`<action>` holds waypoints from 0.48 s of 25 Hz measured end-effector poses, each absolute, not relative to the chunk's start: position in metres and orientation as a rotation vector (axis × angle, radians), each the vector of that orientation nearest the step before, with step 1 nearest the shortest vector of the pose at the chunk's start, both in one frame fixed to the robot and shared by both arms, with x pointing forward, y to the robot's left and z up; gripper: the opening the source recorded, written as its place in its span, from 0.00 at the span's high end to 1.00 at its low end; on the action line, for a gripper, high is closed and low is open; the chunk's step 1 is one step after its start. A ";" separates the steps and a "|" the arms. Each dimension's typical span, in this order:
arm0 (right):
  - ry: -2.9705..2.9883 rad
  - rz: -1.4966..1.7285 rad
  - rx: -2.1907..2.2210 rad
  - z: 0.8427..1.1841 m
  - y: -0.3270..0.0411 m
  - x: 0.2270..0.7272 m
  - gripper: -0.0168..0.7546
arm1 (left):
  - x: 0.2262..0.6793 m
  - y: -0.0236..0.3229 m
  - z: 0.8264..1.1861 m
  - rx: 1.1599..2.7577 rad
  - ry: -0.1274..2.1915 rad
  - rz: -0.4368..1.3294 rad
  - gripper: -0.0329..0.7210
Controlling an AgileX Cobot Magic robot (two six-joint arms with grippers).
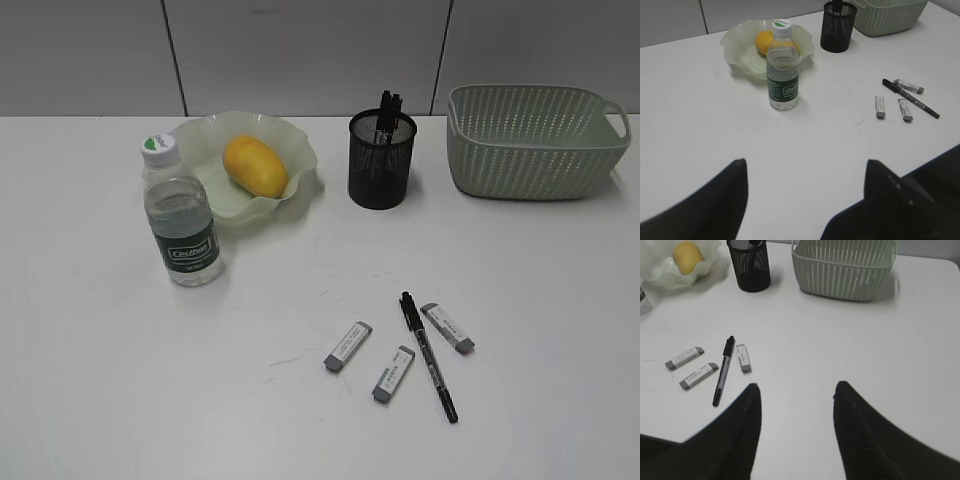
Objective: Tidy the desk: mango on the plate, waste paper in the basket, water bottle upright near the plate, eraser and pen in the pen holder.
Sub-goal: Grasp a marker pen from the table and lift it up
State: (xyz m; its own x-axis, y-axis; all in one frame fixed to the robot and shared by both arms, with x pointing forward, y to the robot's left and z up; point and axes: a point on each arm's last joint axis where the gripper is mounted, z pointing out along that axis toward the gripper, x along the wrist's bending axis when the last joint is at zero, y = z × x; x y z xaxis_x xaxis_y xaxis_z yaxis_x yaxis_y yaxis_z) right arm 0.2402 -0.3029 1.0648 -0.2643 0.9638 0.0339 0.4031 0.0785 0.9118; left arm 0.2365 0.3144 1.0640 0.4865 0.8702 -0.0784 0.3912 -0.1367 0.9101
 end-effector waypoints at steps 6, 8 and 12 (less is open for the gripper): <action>1.932 0.990 1.484 1.066 -0.271 0.322 0.48 | 0.236 0.314 1.064 1.727 1.093 0.604 0.24; 2.046 0.882 1.575 1.053 -0.252 0.369 0.48 | 0.235 0.314 1.064 1.703 1.139 0.634 0.24; 2.257 0.689 1.696 1.015 -0.207 0.456 0.48 | 0.232 0.313 1.064 1.608 1.308 0.750 0.27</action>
State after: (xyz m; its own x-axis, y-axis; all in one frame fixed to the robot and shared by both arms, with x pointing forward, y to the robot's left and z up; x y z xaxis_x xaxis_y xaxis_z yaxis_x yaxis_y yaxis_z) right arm 0.4557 -0.2072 1.0146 -0.3008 0.9493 0.0918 0.8385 0.2174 0.4996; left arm 0.2324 0.3128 1.0639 0.2551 0.9633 -0.0834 0.4147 -0.0311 0.9094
